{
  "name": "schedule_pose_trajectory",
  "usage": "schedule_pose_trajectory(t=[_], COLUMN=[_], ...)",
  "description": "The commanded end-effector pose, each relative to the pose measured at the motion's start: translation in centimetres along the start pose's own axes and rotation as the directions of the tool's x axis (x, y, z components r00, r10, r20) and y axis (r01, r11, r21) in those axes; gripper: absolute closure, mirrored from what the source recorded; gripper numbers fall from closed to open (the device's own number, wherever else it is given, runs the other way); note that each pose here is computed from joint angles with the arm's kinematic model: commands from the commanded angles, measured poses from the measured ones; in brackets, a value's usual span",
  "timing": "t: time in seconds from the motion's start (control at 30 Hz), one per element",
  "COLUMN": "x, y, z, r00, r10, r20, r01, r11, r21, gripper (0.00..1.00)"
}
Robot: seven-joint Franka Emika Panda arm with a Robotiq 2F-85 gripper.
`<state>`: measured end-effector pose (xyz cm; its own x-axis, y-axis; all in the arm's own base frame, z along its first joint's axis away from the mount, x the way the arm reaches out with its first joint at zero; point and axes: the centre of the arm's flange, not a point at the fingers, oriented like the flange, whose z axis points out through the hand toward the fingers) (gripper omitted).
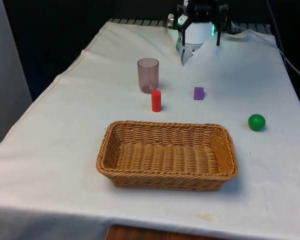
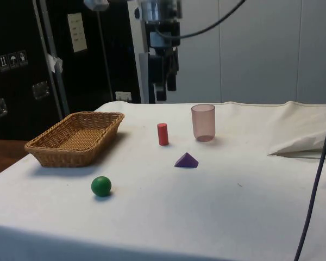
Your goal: Pick up the triangular block and place it into the basket.
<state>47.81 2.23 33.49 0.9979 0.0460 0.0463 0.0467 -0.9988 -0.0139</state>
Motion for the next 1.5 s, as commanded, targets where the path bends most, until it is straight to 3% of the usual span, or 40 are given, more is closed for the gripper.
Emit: schedule_pose_trajectory(t=[0.0,0.23,0.5,0.57,0.77,0.87,0.9,0.93,1.1,1.13,1.17,1.27,1.37,1.4,1.47], x=[-0.3,-1.2,-2.3,-2.4,-3.1,-3.6,-3.5,-3.7,-4.1,-4.0,-4.2,-4.2,-4.2,-4.2,-4.2], y=[-0.2,-0.3,-0.4,-0.4,-0.4,-0.4,-0.2,-0.5,-0.4,-0.1,-0.4,-0.4,-0.3,0.0,-0.3], z=[0.7,2.8,5.6,5.8,7.7,8.6,8.5,8.8,10.0,10.0,10.3,11.0,12.0,12.1,12.4], r00=[1.0000,1.0000,0.9985,0.9986,0.9964,0.9958,0.9966,0.9958,0.9953,0.9954,0.9951,0.9950,0.9949,0.9951,0.9950], r10=[0.002,0.006,0.055,0.051,0.084,0.090,0.082,0.090,0.094,0.095,0.096,0.097,0.099,0.098,0.097], r20=[-0.008,0.004,0.002,0.010,-0.006,-0.017,-0.006,-0.020,-0.023,-0.013,-0.022,-0.021,-0.019,-0.012,-0.020], r01=[-0.002,-0.006,-0.055,-0.051,-0.084,-0.090,-0.082,-0.090,-0.094,-0.095,-0.096,-0.097,-0.099,-0.098,-0.097], r11=[1.0000,1.0000,0.9985,0.9986,0.9965,0.9959,0.9965,0.9960,0.9955,0.9955,0.9953,0.9952,0.9950,0.9952,0.9952], r21=[0.001,-0.004,-0.006,-0.012,-0.003,-0.001,-0.012,0.001,0.010,-0.008,0.011,0.014,0.013,-0.004,0.010], gripper=[0.00,0.00,0.00,0.00,0.00,0.00,0.00,0.00,0.00,0.00,0.00,0.00,0.00,0.00,0.00])
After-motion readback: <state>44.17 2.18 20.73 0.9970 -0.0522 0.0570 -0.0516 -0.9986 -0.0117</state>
